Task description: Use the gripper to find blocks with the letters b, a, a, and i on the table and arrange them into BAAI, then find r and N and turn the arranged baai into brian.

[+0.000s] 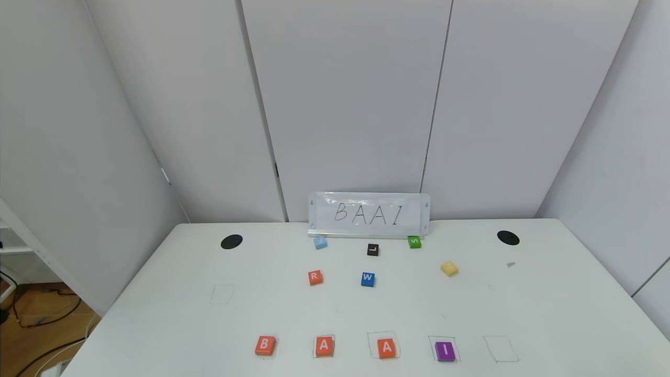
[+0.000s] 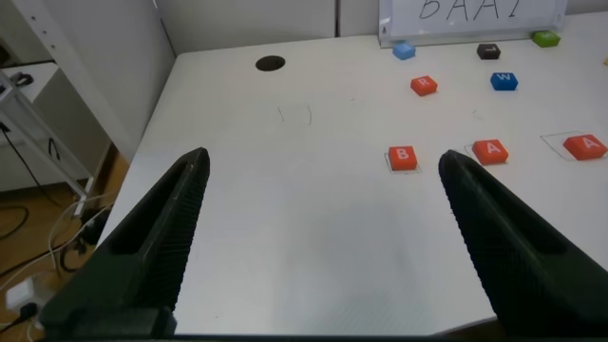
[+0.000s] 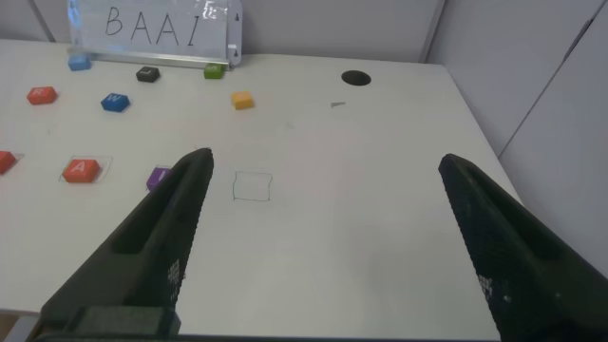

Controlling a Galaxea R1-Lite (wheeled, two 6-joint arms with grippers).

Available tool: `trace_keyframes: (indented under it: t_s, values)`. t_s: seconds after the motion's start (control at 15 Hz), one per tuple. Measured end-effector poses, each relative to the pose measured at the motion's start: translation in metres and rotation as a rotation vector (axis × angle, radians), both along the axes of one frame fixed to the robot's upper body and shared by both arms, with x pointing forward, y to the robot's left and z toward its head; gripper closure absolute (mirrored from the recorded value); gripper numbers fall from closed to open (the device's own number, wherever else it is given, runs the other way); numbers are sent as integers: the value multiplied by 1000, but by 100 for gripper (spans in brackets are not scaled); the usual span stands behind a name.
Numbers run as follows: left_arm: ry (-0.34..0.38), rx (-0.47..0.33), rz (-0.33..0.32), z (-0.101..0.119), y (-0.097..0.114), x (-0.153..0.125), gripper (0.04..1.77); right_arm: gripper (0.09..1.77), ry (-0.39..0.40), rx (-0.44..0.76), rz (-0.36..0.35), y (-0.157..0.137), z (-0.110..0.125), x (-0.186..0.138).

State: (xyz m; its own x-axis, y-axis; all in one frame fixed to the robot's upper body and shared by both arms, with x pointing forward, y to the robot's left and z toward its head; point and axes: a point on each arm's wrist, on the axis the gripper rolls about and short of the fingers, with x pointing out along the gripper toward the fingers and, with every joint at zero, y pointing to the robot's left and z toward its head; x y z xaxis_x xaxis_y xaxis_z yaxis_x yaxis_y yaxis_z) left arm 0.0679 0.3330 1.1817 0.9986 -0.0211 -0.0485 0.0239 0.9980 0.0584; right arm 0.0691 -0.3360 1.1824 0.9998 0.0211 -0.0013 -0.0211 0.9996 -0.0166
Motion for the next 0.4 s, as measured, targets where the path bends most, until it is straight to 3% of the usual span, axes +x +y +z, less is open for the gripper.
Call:
trace_keyframes:
  t_s: [0.4]
  values:
    - [-2, 0, 0, 0, 0, 0, 9, 15, 0, 0, 1, 0, 0, 0]
